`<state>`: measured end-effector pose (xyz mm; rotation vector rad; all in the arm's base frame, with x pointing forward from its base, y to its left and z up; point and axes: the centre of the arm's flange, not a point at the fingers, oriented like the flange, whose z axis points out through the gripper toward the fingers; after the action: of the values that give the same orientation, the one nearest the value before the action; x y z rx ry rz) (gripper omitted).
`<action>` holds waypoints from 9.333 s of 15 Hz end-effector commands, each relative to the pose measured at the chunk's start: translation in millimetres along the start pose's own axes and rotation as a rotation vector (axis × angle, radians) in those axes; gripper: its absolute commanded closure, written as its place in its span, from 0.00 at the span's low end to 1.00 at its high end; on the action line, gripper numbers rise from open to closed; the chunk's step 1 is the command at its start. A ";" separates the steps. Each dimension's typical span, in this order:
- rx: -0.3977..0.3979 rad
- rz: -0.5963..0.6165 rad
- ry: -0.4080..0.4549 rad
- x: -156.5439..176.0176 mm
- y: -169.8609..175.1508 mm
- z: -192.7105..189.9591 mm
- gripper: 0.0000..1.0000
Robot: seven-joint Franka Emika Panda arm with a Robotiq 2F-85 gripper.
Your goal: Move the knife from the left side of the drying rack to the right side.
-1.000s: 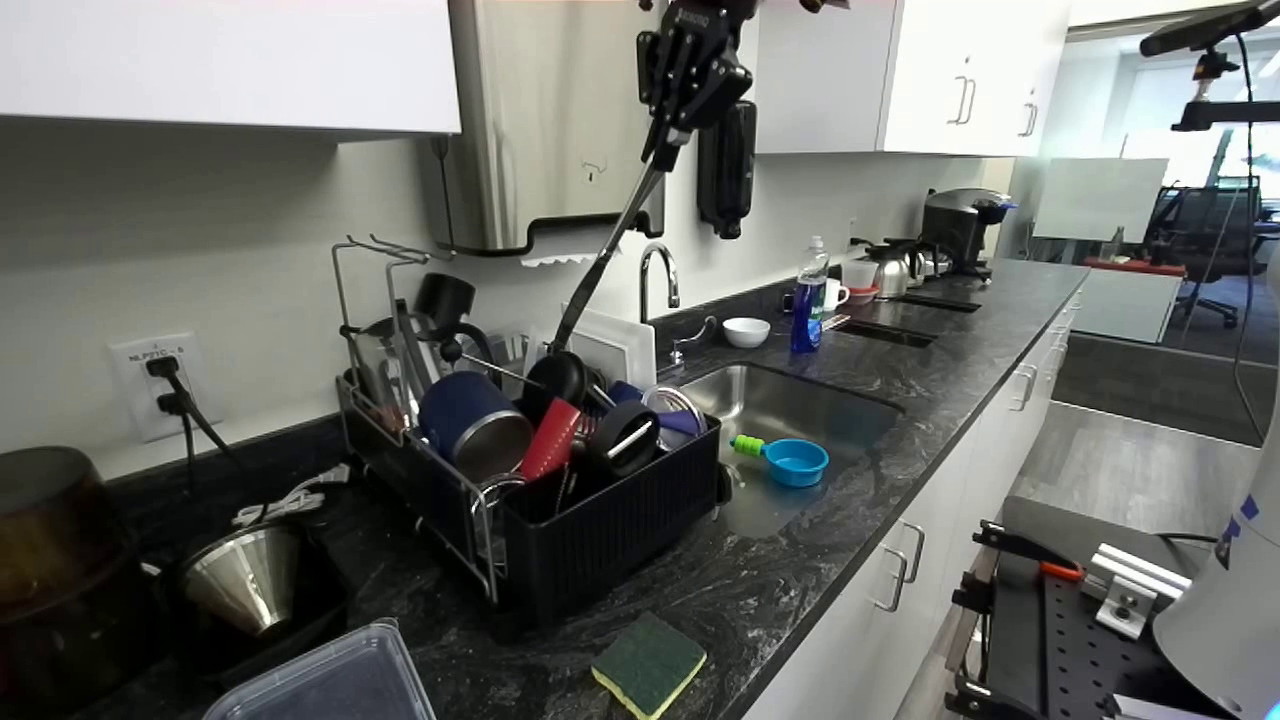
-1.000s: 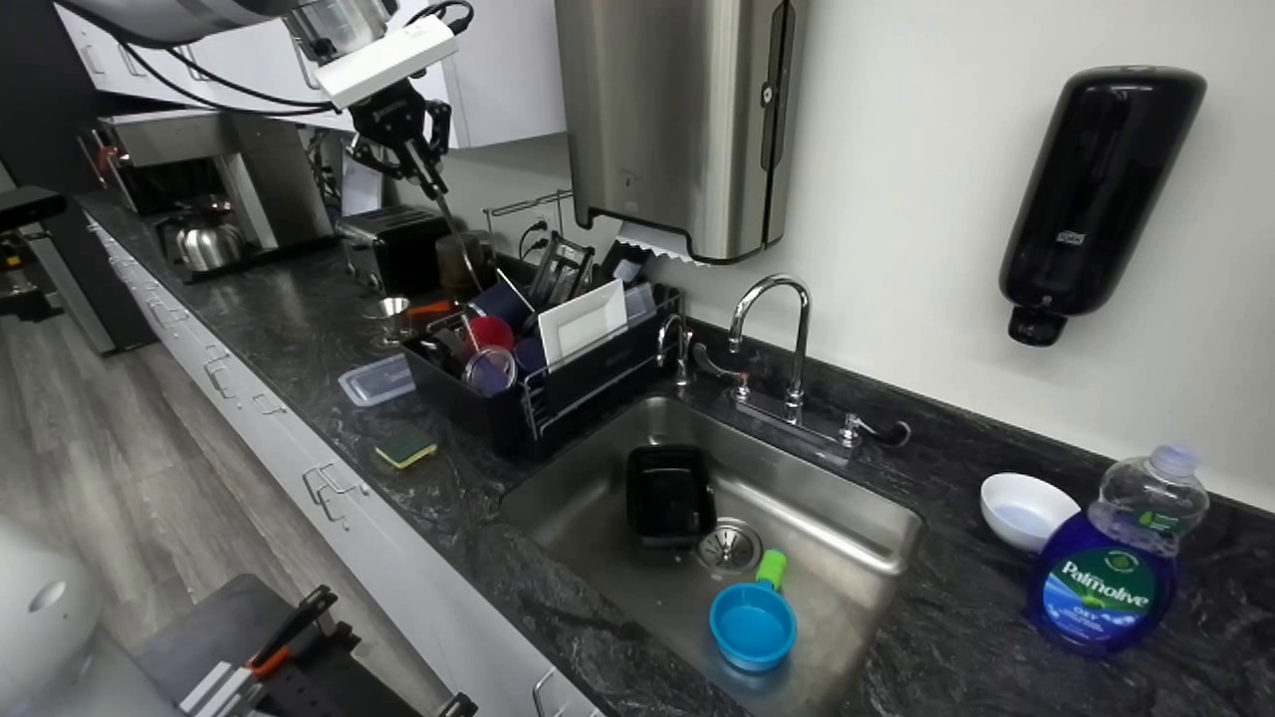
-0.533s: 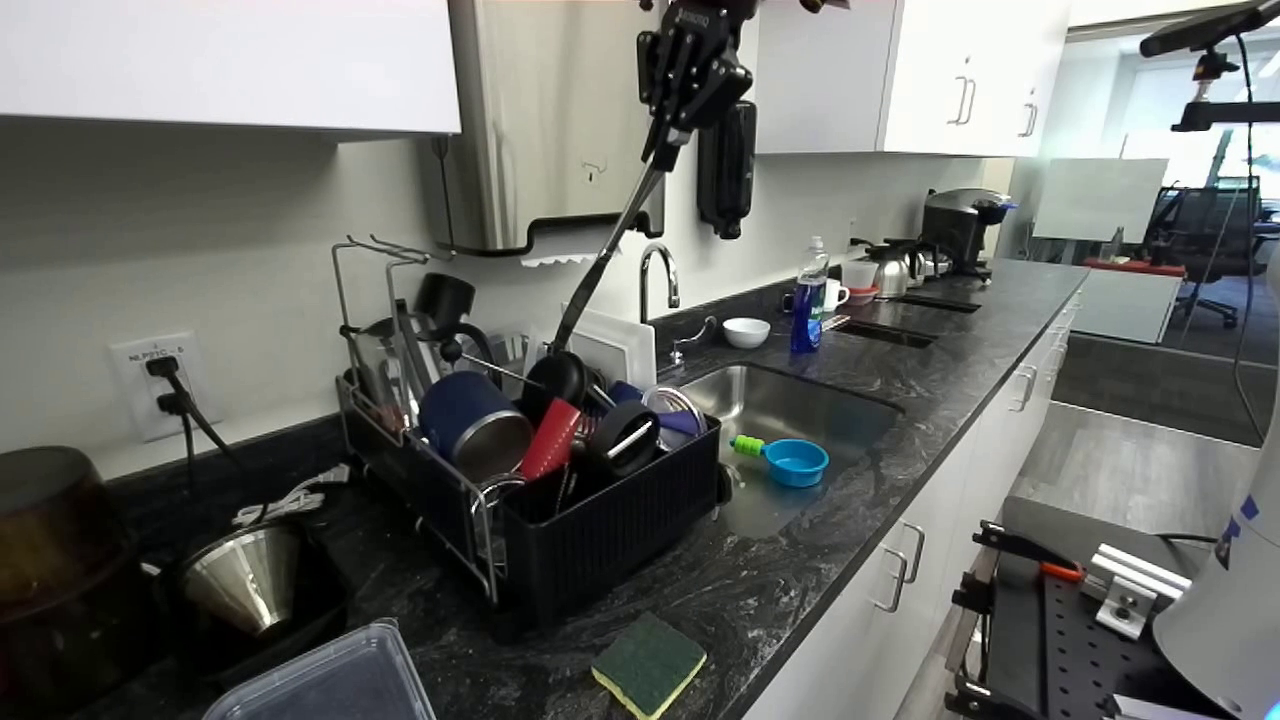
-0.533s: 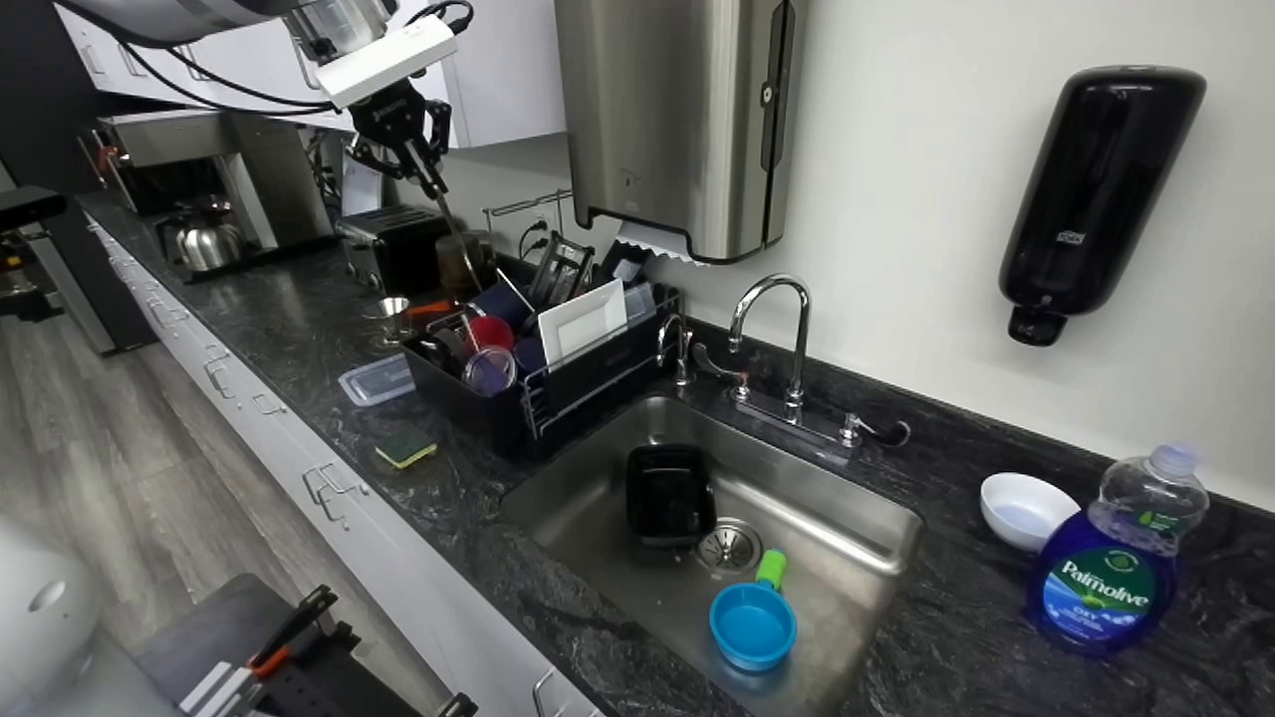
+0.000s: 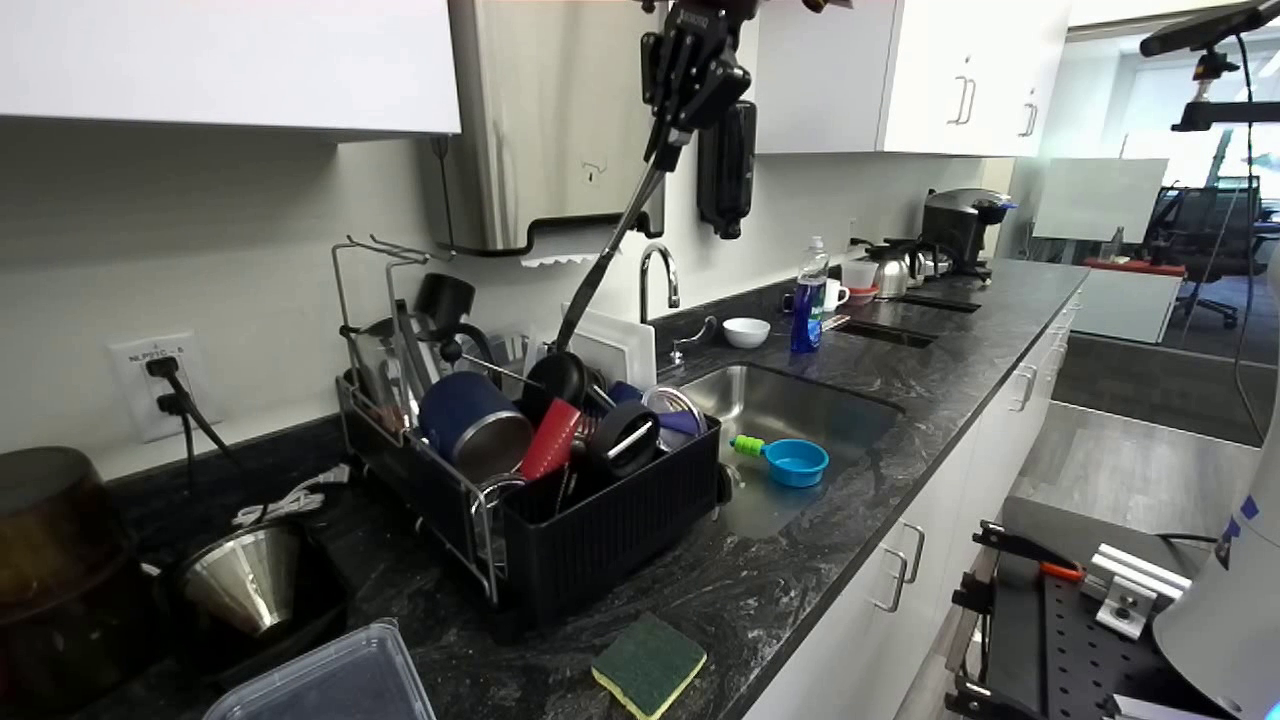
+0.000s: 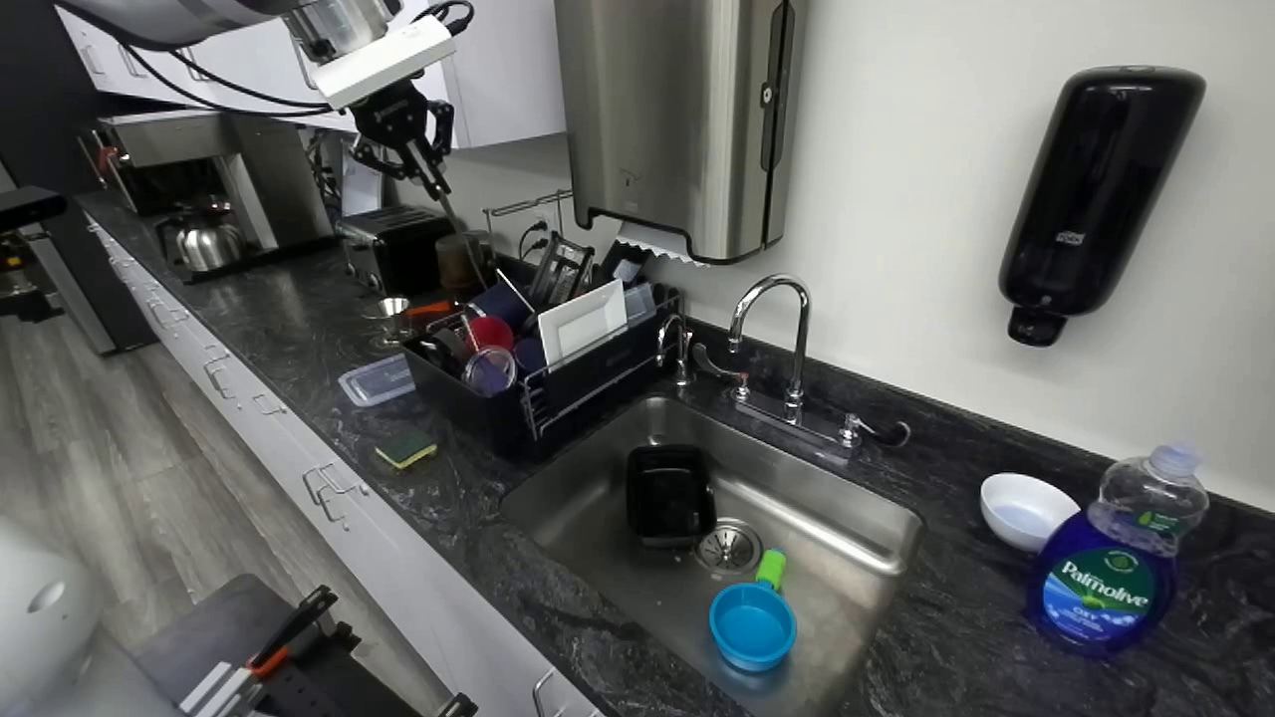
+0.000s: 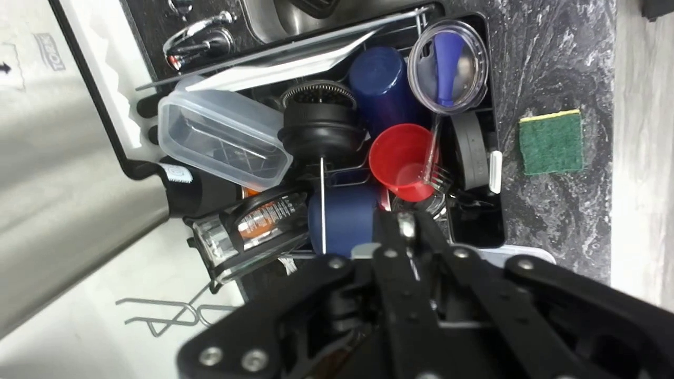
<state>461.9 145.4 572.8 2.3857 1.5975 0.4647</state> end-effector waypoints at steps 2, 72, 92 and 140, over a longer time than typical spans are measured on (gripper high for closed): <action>-0.012 0.181 -0.107 3.8 3.4 -19.4 0.97; 0.277 0.205 -0.423 -12.3 10.6 62.5 0.97; 0.304 0.165 -0.420 -21.6 -5.3 91.7 0.97; 0.299 0.187 -0.369 -52.0 -71.6 170.8 0.20</action>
<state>452.9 122.3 386.3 2.6380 1.3689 -0.2293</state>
